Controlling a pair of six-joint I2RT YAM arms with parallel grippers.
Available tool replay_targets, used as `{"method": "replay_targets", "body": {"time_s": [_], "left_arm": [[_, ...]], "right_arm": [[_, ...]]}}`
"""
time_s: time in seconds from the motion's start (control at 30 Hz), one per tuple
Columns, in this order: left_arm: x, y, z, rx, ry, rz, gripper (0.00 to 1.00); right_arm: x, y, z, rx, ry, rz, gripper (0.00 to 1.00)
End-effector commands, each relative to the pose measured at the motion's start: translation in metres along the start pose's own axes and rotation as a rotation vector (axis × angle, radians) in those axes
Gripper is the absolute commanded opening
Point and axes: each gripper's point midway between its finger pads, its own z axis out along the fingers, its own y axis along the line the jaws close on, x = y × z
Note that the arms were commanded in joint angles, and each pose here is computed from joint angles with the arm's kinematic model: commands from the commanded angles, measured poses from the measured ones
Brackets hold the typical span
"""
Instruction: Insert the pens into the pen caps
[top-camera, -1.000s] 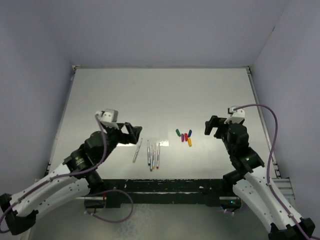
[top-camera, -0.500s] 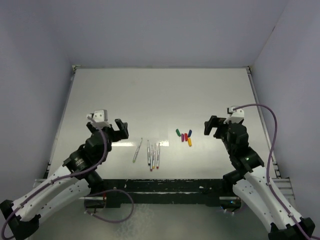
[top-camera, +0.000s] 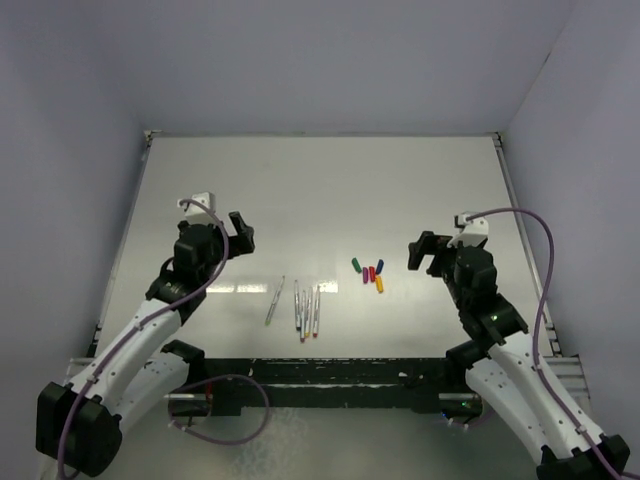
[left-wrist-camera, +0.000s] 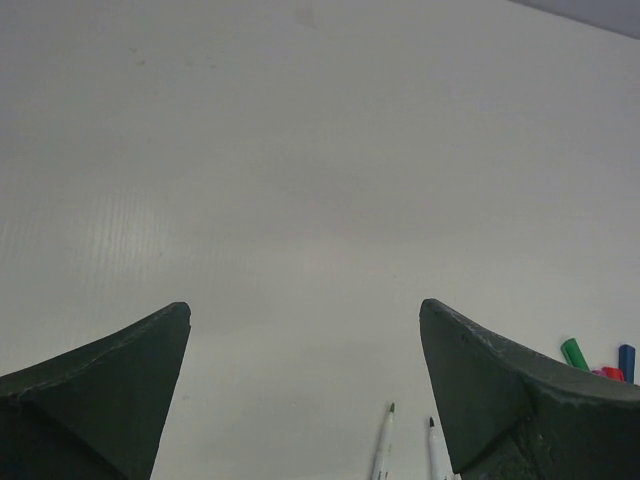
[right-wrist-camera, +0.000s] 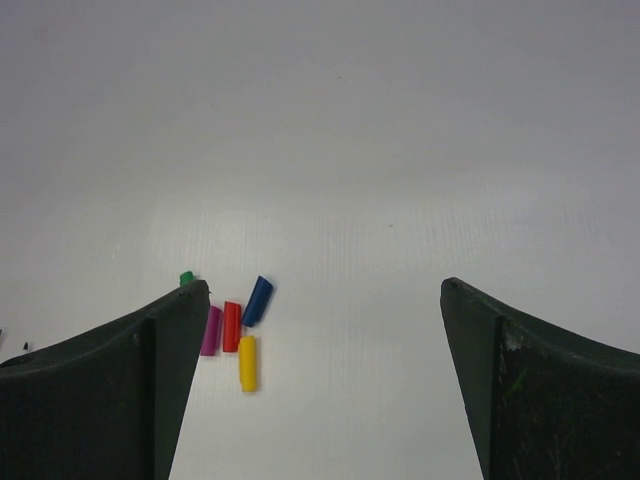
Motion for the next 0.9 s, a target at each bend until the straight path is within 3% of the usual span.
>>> {"method": "replay_targets", "body": {"time_s": [0.0,0.17,0.37,0.5,0.63,0.73,0.8,0.87], "left_arm": [[0.010,-0.020,-0.001,0.132,0.026,0.011,0.99],[0.062,-0.024,0.001,0.172,0.239,0.038,0.98],[0.093,-0.025,0.008,0.066,0.430,0.027,1.00],[0.106,-0.027,0.002,-0.001,0.480,0.080,0.96],[0.106,-0.038,-0.003,0.049,0.479,0.066,0.95],[0.111,-0.039,-0.007,0.060,0.507,0.057,0.88],[0.118,-0.040,-0.013,0.070,0.549,0.046,0.71],[0.126,-0.042,-0.019,0.082,0.584,0.034,0.68]], "right_arm": [[-0.008,0.006,0.003,-0.022,-0.044,0.040,1.00],[-0.011,0.008,0.007,-0.021,-0.039,0.026,0.99],[-0.011,0.009,0.007,-0.021,-0.030,0.031,0.99],[-0.010,0.005,0.002,-0.011,-0.030,0.036,0.99],[-0.012,0.005,0.000,-0.015,-0.038,0.037,0.99],[-0.013,0.006,-0.001,-0.020,-0.038,0.035,0.99],[-0.013,0.006,-0.001,-0.021,-0.036,0.034,0.99],[-0.013,0.007,-0.001,-0.022,-0.034,0.034,0.99]]}}
